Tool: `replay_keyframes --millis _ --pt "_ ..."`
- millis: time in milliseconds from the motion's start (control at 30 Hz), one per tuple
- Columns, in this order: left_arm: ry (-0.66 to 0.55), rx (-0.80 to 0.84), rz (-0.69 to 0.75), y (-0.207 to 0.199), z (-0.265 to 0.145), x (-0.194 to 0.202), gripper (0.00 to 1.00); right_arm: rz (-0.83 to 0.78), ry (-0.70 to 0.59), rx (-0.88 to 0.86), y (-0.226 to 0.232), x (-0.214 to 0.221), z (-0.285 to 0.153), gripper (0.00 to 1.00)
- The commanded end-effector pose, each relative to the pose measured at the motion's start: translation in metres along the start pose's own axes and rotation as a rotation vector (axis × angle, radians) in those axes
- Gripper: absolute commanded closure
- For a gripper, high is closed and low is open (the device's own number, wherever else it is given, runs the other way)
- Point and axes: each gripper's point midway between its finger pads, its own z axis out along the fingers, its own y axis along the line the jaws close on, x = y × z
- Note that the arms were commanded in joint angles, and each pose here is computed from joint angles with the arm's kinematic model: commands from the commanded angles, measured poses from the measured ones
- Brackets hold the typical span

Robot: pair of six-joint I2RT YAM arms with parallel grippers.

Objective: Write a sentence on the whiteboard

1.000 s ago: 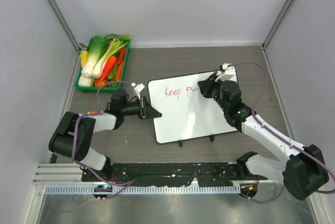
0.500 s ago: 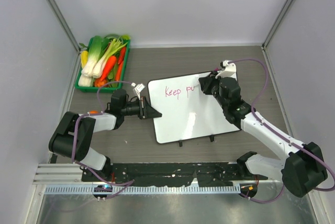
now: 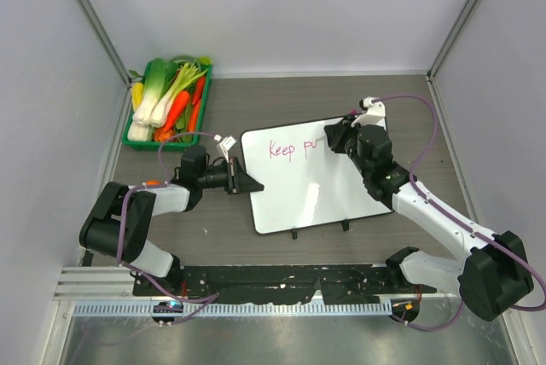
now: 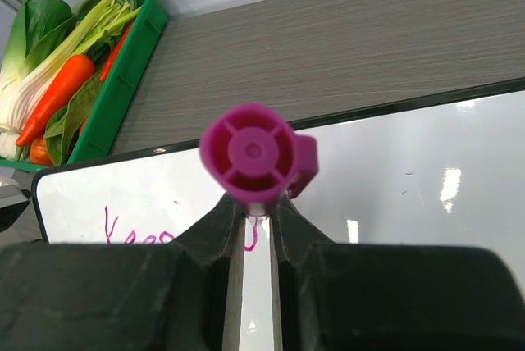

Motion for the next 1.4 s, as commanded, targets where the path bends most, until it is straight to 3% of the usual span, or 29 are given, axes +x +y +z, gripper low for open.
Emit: replay_keyframes --millis 0,633,1367 --pt "0.020 -0.196 -0.024 0.044 0.001 0.021 1.00 -0.031 0.002 0.025 -0.007 0.000 -0.003 1.00" --pt "0.019 -0.198 -0.024 0.045 0.001 0.021 1.00 -0.040 0.061 0.023 -0.015 0.023 -0.010 0.99" --pt "0.018 -0.200 -0.024 0.046 0.000 0.021 1.00 -0.012 -0.082 -0.047 0.010 -0.031 -0.019 0.99"
